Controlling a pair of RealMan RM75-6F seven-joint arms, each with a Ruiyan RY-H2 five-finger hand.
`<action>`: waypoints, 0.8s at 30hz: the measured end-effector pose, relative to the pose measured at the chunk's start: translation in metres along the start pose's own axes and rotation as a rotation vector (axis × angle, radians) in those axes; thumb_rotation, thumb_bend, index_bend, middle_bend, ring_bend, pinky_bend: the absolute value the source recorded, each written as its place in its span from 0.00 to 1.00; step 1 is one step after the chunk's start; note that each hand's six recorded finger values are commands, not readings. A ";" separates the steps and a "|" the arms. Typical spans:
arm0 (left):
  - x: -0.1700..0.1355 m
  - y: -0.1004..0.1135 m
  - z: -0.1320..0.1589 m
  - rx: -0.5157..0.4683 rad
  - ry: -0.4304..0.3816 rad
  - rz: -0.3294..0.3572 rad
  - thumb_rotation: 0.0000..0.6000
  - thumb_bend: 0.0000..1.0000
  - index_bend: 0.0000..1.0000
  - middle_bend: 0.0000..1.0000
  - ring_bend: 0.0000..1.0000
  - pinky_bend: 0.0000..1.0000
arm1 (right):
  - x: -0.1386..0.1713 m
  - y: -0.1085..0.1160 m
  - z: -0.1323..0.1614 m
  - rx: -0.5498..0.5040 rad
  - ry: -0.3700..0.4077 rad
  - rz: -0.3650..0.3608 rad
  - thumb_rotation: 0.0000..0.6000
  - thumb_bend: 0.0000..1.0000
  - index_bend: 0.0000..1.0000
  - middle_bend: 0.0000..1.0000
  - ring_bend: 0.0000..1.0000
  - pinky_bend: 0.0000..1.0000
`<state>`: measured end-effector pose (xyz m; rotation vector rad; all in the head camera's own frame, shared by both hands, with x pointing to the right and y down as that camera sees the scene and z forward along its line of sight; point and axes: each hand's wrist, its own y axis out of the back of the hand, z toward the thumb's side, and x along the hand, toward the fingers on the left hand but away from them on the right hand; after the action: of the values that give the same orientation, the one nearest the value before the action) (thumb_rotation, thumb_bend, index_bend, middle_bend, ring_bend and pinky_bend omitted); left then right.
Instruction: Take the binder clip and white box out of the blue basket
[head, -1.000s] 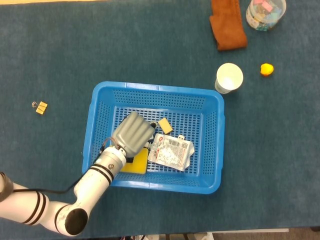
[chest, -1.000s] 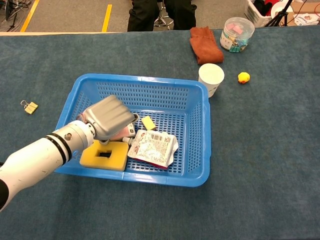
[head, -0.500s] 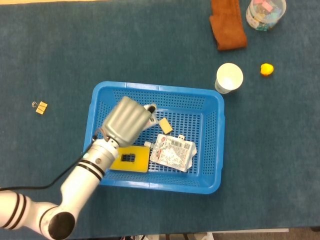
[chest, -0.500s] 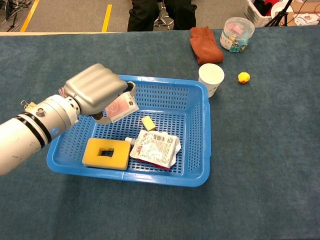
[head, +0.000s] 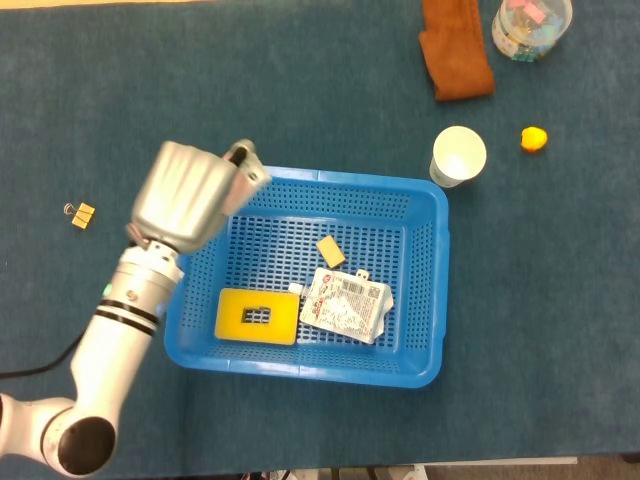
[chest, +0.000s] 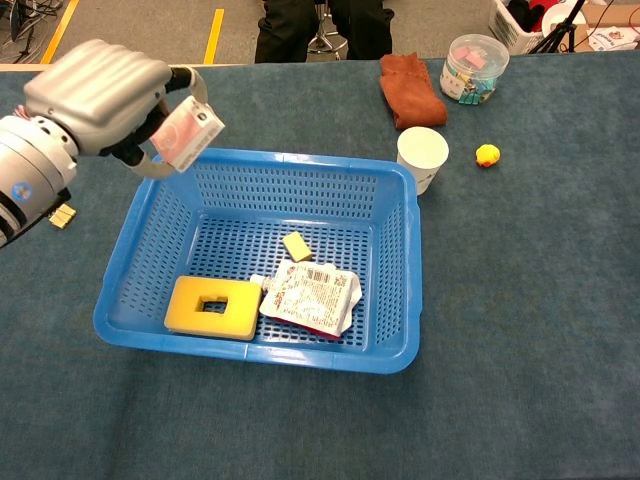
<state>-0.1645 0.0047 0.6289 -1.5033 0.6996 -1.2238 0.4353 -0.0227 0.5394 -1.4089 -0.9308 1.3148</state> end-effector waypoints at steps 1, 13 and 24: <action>0.001 0.001 -0.006 0.004 0.018 0.001 1.00 0.16 0.47 0.84 0.78 0.88 | 0.000 0.000 0.000 0.000 -0.001 0.001 1.00 0.26 0.35 0.28 0.11 0.13; -0.012 -0.025 -0.062 0.161 0.143 -0.140 1.00 0.16 0.45 0.82 0.78 0.88 | -0.002 0.000 0.002 0.006 0.001 0.002 1.00 0.26 0.35 0.28 0.11 0.13; -0.021 -0.050 -0.085 0.204 0.218 -0.283 1.00 0.16 0.18 0.72 0.68 0.86 | -0.003 -0.003 0.004 0.010 -0.002 0.015 1.00 0.26 0.35 0.28 0.11 0.13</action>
<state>-0.2589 0.0087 0.6649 -1.3416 0.4943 -1.6407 0.4316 -0.0239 0.5436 -1.4092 -0.9161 1.3306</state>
